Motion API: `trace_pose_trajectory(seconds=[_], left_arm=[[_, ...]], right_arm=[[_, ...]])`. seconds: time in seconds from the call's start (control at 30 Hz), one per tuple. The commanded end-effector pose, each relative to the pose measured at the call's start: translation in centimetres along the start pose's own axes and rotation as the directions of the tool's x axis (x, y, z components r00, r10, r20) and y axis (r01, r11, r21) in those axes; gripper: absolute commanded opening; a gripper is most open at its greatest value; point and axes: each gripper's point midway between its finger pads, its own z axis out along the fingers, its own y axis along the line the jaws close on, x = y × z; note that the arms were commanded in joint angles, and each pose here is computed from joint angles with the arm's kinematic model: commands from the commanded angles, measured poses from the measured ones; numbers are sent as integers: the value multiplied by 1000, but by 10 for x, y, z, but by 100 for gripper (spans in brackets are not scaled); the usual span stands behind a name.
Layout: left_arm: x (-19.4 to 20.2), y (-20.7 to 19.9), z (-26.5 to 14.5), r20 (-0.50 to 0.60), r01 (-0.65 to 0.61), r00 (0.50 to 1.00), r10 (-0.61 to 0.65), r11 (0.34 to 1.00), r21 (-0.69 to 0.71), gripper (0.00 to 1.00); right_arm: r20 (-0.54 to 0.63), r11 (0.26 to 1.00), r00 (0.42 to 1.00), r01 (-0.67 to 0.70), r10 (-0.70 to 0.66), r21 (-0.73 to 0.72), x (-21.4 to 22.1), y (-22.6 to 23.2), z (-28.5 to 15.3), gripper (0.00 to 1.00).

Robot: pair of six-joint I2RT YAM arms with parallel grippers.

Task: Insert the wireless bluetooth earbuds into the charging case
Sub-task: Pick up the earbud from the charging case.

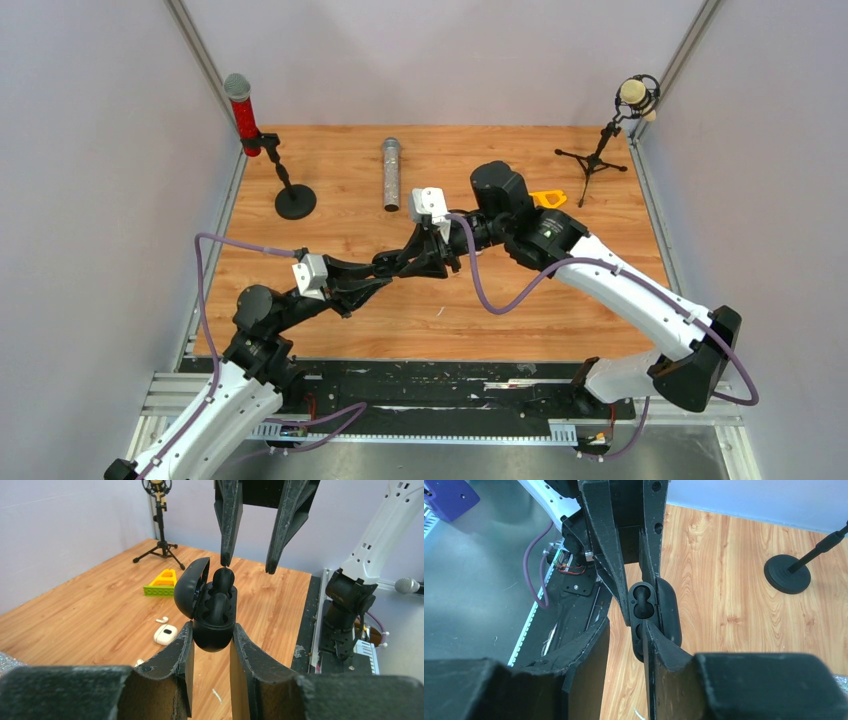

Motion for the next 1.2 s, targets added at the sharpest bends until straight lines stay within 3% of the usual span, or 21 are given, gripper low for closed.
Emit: trace_pose_trajectory(seconds=[0.0,0.77,1.17], left_arm=[[-17,-3,2,48,-40,998,39,999,13,0],[-16,-3,2,49,-47,998,46,999,19,0],[-17,-6,1,53,-56,997,54,998,29,0]], right_arm=[[27,997,997,74,-74,13,-18,-5,-1,32],[23,997,997,78,-78,2,-17,-8,5,32],[-25,994,996,88,-87,69,-8,-22,5,31]])
